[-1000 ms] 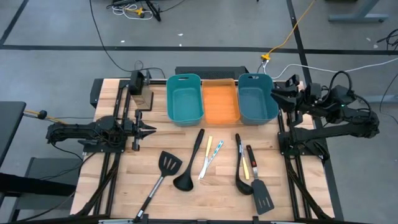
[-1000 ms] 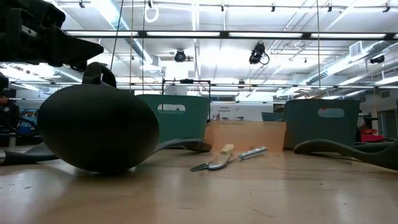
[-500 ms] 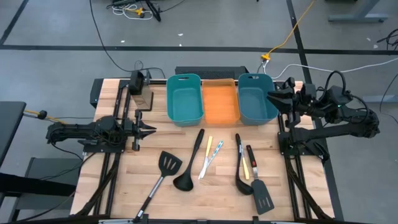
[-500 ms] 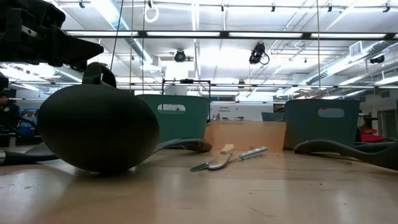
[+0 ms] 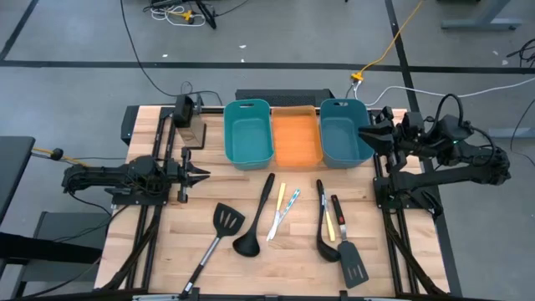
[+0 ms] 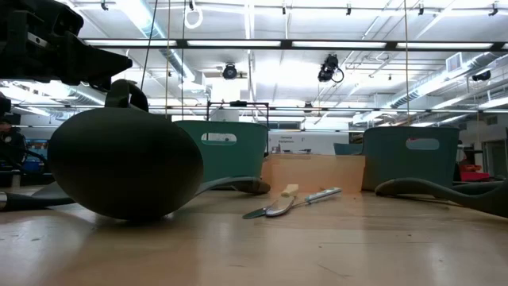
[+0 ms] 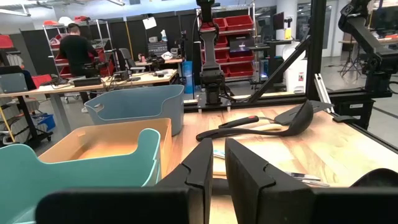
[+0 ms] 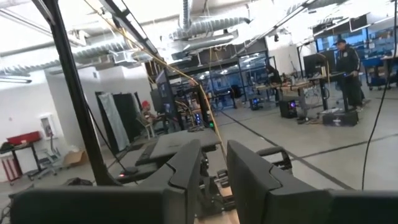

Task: Pick & Place Kitchen Items
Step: Put the right black spatula into the green bin

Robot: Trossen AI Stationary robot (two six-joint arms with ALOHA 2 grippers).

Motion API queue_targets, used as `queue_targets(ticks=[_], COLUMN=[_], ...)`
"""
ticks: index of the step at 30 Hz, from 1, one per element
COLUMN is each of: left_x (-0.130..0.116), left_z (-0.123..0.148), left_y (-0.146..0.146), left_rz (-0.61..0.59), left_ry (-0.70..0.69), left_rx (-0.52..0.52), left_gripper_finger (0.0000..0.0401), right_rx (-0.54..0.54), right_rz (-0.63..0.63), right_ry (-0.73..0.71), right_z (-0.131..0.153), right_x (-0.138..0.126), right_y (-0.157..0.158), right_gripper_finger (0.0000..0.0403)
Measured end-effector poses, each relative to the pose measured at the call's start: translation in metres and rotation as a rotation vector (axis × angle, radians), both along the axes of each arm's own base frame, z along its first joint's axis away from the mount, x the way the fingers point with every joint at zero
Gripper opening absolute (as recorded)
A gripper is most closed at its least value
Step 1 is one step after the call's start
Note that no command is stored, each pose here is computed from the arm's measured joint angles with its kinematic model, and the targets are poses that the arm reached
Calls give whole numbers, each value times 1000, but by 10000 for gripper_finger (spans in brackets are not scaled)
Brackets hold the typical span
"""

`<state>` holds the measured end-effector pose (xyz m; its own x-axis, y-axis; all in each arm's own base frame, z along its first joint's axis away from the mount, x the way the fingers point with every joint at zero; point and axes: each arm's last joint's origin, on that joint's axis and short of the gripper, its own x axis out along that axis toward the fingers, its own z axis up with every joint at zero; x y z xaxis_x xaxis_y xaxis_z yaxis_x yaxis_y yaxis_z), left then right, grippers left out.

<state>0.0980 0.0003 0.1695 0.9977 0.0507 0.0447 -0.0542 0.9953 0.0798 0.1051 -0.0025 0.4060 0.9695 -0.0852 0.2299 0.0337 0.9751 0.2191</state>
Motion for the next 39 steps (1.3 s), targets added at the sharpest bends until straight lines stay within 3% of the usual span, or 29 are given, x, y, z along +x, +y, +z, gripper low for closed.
queue_targets(ticks=[12,35,39], left_x=[0,0,0], left_z=[0,0,0], left_y=[0,0,0], left_rz=[0,0,0], left_ry=[-1,0,-1], left_rx=[0,0,0], left_gripper_finger=[49,49,49], right_rx=[-85,-121,-117], right_rz=[-19,17,33], right_ry=[114,202,270], right_z=[33,26,28], right_x=[0,2,2], right_y=[0,1,1], right_gripper_finger=[87,87,87])
